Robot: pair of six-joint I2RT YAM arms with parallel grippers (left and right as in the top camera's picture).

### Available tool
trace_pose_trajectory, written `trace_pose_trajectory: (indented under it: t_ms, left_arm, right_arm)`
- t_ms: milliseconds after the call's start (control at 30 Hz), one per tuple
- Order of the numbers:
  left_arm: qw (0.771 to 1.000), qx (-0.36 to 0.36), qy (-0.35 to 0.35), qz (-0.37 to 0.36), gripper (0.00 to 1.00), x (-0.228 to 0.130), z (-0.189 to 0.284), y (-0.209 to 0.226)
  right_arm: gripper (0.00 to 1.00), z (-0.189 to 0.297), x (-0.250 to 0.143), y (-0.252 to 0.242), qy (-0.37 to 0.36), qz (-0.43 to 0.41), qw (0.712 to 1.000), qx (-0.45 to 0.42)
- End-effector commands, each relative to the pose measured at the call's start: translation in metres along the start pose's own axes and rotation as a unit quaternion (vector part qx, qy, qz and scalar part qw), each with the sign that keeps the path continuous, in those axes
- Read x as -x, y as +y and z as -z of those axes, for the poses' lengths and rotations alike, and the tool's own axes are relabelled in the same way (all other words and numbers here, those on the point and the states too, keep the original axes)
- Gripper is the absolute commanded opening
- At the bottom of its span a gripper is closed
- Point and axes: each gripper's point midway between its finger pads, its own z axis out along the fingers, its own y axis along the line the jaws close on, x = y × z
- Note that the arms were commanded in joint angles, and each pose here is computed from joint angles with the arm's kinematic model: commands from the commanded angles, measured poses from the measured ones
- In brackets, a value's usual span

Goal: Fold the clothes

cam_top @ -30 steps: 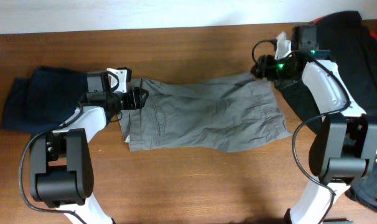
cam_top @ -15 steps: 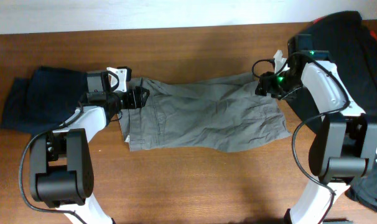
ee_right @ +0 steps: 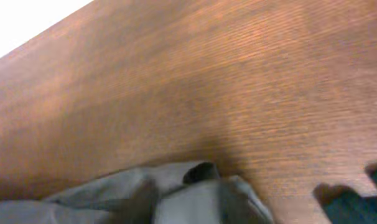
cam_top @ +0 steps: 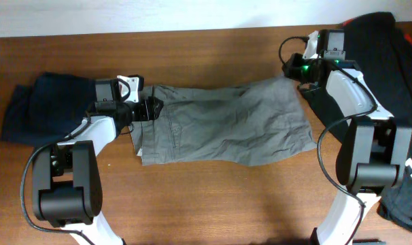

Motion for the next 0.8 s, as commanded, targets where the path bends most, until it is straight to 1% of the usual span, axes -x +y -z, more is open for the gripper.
trace_pose_trajectory:
  t_ms: [0, 33, 67, 167, 200, 300, 333, 367, 467, 600, 767]
  left_arm:
    - [1.000, -0.002, -0.003, -0.006, 0.81, 0.004, 0.006, -0.005]
    - [1.000, -0.002, -0.004, -0.007, 0.85, 0.005, 0.006, -0.005]
    - [1.000, -0.003, -0.006, -0.008, 0.99, 0.006, 0.006, -0.005]
    - [1.000, -0.007, -0.025, -0.017, 0.99, 0.018, 0.008, -0.007]
    - [0.999, -0.008, -0.042, -0.026, 0.99, 0.031, 0.012, -0.009]
    - [0.997, -0.013, -0.064, -0.038, 0.99, 0.053, 0.018, -0.015]
    - [0.997, -0.013, -0.066, -0.039, 0.99, 0.055, 0.019, -0.016]
    - [0.997, -0.012, -0.067, -0.040, 0.99, 0.056, 0.019, -0.016]
    - [0.997, 0.014, -0.065, -0.037, 0.99, 0.054, 0.017, -0.007]
    - [0.997, 0.019, -0.063, -0.035, 0.99, 0.053, 0.015, -0.004]
    - [0.998, 0.033, -0.047, -0.027, 0.99, 0.041, 0.002, 0.007]
  right_arm:
    - [0.57, 0.003, -0.018, -0.008, 0.038, -0.059, 0.997, -0.015]
    - [0.57, 0.004, -0.030, -0.009, 0.064, -0.051, 0.997, -0.015]
    - [0.57, 0.007, -0.039, -0.010, 0.083, -0.044, 0.995, -0.017]
    - [0.57, 0.018, -0.056, -0.012, 0.117, -0.031, 0.992, -0.026]
    - [0.57, 0.027, -0.056, -0.011, 0.119, -0.021, 0.992, -0.028]
    - [0.57, 0.058, -0.038, 0.005, 0.083, 0.000, 0.996, -0.024]
    - [0.57, 0.064, -0.037, 0.008, 0.079, 0.002, 0.997, -0.023]
    - [0.57, 0.074, -0.039, 0.013, 0.082, 0.006, 0.996, -0.022]
    - [0.57, 0.081, -0.067, 0.017, 0.134, 0.027, 0.990, -0.027]
    - [0.57, 0.078, -0.100, 0.018, 0.194, 0.057, 0.978, -0.039]
    - [0.57, 0.076, -0.126, 0.025, 0.235, 0.069, 0.968, -0.050]
